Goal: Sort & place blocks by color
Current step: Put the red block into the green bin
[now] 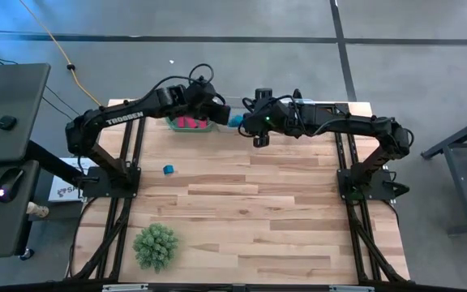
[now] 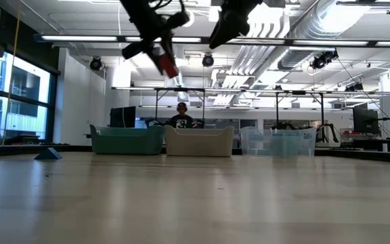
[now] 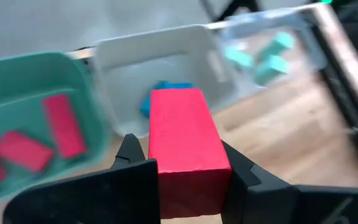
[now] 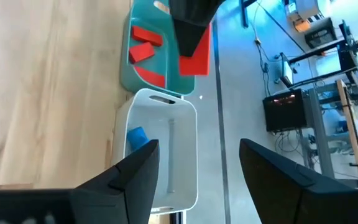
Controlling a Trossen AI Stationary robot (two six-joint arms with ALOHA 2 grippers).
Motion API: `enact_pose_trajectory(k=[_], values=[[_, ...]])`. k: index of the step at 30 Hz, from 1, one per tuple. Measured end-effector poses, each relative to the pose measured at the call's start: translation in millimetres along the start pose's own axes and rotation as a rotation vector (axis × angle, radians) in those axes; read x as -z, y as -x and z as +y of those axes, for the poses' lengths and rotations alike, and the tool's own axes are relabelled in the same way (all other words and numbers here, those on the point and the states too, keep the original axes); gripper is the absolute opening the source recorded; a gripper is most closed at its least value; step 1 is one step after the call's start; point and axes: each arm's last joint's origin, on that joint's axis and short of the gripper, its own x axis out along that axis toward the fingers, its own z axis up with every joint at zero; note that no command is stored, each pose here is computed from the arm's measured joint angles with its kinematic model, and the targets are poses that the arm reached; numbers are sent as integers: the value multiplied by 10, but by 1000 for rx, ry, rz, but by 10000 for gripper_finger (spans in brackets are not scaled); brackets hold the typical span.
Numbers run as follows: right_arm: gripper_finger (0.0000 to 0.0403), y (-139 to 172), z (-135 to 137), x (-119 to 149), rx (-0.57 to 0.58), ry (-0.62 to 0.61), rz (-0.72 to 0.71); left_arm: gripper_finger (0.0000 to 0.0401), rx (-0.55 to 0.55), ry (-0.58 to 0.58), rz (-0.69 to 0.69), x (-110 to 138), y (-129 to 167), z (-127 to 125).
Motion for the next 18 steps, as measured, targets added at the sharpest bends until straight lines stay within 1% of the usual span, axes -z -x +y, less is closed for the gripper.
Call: enact_pose_trajectory(k=[5, 8, 12, 15, 18], values=[[213, -30, -51, 19, -36, -55, -38, 50, -91, 51, 20, -123, -39, 246], [213, -48, -104, 22, -18, -116, -58, 50, -124, 67, 25, -184, -104, 345], [213, -75, -180, 42, 14, -186, -67, 50, -172, 48, 73, -235, -305, 474], [213, -91, -219, 70, 22, -240, -61, 50, -212, 52, 155, -237, -522, 596], [213, -103, -243, 92, 26, -287, -55, 50, -227, 42, 229, -214, -726, 674]])
